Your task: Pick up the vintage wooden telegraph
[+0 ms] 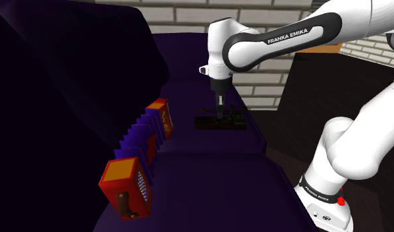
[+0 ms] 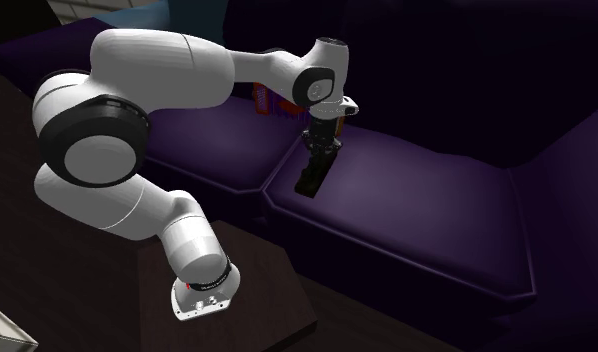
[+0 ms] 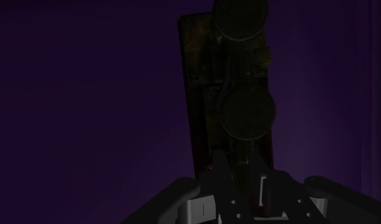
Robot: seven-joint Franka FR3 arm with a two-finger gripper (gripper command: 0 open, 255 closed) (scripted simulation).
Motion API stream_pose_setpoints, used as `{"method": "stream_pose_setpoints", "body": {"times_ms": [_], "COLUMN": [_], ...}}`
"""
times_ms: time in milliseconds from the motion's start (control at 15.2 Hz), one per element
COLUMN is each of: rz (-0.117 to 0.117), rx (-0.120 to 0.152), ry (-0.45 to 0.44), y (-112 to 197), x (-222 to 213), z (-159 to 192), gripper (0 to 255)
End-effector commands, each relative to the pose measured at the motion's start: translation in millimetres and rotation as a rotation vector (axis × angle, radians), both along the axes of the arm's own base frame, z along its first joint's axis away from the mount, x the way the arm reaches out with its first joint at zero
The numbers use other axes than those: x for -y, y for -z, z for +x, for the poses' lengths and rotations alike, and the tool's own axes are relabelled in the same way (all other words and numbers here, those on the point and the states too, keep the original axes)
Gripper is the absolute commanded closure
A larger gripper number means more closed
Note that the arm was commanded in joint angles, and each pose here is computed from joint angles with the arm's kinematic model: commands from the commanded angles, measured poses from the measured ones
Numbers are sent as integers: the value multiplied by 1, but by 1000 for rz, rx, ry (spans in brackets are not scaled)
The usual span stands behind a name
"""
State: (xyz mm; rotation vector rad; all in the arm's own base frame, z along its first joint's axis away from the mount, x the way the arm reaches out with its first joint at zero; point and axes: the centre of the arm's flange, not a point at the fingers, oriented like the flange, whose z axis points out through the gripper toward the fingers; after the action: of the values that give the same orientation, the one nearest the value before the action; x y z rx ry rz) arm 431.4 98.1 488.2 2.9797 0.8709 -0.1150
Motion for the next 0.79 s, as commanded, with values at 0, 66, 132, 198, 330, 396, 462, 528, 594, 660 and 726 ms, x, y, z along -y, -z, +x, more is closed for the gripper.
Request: {"method": "stream_pose_setpoints", "body": {"times_ms": [0, 66, 132, 198, 330, 396, 462, 528, 594, 660, 726], "rz": [0, 0, 0, 0, 0, 0, 0, 0, 0, 0, 0], "rx": [-1, -1, -1, -1, -1, -1, -1, -1, -1, -1, -1], "ry": [0, 0, 0, 0, 0, 0, 0, 0, 0, 0, 0], "y": [0, 0, 1, -5, -15, -20, -26, -31, -36, -42, -47], "x": [0, 0, 0, 0, 0, 0, 0, 0, 0, 0, 0], "z": [0, 0, -1, -1, -1, -1, -1, -1, -1, -1, -1], "gripper": [255, 255, 255, 255, 255, 255, 255, 255, 255, 255, 255]}}
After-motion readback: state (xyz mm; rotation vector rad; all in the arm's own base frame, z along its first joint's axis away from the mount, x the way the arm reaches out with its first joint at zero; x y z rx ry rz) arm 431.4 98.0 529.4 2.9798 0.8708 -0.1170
